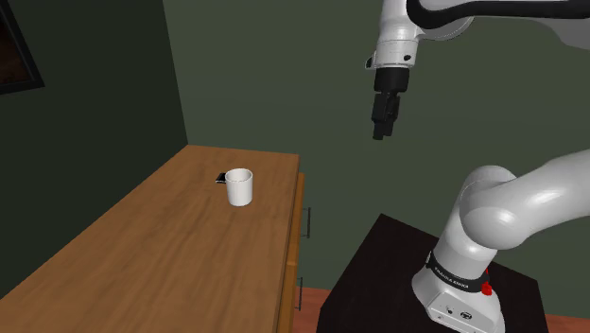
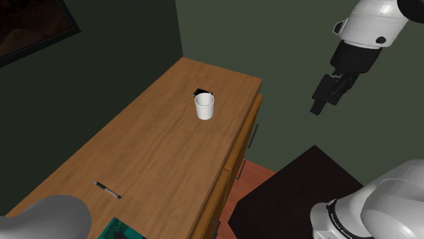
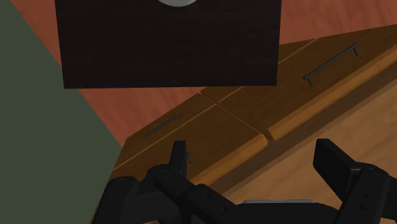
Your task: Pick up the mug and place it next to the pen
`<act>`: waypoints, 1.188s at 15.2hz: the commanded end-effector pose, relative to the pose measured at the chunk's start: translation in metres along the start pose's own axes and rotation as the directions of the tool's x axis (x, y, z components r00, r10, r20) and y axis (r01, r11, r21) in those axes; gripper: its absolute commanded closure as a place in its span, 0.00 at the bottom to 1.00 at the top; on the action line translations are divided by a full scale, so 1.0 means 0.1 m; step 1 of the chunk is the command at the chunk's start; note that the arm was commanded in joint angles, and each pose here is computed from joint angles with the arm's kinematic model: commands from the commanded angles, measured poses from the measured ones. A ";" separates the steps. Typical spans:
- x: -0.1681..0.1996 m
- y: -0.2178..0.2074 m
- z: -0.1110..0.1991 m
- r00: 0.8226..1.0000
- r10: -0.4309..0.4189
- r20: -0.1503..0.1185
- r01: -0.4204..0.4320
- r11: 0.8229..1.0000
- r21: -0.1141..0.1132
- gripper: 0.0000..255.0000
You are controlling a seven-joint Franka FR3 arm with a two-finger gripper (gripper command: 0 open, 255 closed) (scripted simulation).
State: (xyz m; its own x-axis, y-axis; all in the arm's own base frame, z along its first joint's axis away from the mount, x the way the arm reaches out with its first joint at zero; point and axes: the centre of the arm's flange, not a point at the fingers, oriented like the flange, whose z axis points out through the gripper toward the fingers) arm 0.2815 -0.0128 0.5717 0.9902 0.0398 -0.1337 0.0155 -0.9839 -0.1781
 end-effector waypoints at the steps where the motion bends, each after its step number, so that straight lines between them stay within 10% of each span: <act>1: 0.00 0.00 0.00 1.000 0.000 0.000 0.000 1.000 0.000 0.00; 18: 1.77 -1.02 0.85 0.994 0.055 -0.091 -0.065 0.992 -0.104 0.00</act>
State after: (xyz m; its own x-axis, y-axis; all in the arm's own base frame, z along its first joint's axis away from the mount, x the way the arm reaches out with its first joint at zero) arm 0.4332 0.1024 0.4910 0.9978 -0.0263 -0.0606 -0.0306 -0.9969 -0.0721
